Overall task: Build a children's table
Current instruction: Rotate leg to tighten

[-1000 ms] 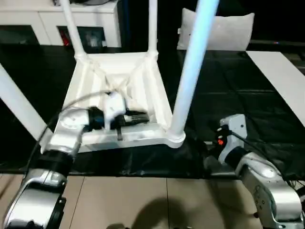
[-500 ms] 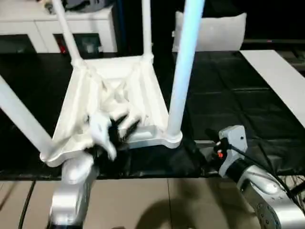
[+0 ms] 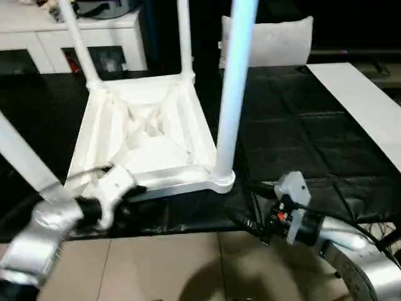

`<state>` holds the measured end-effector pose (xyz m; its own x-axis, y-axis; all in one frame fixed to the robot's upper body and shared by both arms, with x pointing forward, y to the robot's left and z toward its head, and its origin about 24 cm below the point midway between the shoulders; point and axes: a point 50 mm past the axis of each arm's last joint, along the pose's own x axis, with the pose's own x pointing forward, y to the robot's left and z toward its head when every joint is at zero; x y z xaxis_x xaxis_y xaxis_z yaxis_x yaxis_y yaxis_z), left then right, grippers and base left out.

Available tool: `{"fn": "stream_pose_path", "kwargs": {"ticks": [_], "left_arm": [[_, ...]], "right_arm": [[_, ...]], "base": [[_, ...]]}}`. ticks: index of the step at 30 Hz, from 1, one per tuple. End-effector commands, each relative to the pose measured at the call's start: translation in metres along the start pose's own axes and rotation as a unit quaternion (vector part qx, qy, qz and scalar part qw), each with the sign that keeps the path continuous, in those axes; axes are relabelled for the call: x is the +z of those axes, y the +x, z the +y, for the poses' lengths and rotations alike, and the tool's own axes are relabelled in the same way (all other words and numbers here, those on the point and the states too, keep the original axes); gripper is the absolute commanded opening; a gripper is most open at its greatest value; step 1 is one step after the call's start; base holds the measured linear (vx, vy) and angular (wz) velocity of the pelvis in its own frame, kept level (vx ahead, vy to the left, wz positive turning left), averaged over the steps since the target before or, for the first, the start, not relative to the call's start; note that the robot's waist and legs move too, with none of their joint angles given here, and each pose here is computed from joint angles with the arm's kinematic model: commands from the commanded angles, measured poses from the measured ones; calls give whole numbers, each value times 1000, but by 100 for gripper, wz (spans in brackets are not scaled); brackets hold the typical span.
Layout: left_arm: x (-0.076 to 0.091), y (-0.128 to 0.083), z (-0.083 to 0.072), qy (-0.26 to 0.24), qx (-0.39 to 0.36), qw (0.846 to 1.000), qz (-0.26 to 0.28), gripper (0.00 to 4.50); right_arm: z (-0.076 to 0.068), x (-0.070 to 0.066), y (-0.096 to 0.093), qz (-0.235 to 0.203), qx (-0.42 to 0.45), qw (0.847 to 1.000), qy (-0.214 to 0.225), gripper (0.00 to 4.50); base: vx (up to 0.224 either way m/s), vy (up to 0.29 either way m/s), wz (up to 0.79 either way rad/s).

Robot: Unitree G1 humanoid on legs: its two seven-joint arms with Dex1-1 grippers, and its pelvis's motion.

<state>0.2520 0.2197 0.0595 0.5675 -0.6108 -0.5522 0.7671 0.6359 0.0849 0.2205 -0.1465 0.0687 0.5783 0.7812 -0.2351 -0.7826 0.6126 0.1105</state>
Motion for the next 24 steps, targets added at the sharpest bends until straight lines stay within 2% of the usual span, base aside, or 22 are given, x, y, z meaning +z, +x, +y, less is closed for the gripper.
{"fn": "stream_pose_path", "kwargs": {"ticks": [1, 4, 9, 13, 14, 19, 23, 24], "left_arm": [[-15, -6, 10, -22, 17, 998, 52, 257], [-21, -10, 23, -12, 59, 995, 74, 257], [-22, -14, 28, -5, 74, 995, 68, 257], [-22, -14, 45, 53, 152, 983, 88, 257], [-19, -14, 50, 66, 171, 980, 82, 257], [-8, -15, 59, 66, 207, 975, 52, 257], [-5, -19, 65, 80, 231, 969, 41, 257], [-2, -20, 65, 78, 232, 969, 21, 257]], "right_arm": [[-3, 4, 4, -5, 1, 1000, -4, 450], [-4, 6, 6, -12, -4, 1000, -5, 450], [-3, 7, 11, -22, -10, 1000, -2, 450], [-4, 8, 16, -30, -20, 999, -8, 450], [-3, 8, 18, -33, -18, 999, -5, 450], [-1, 7, 19, -33, -14, 999, -4, 450], [0, 5, 20, -33, -14, 999, -5, 450], [0, 5, 20, -35, -18, 999, -3, 450]], "base": [[0, 0, 0], [0, 0, 0], [0, 0, 0], [0, 0, 0], [0, 0, 0], [0, 0, 0], [0, 0, 0], [0, 0, 0]]}}
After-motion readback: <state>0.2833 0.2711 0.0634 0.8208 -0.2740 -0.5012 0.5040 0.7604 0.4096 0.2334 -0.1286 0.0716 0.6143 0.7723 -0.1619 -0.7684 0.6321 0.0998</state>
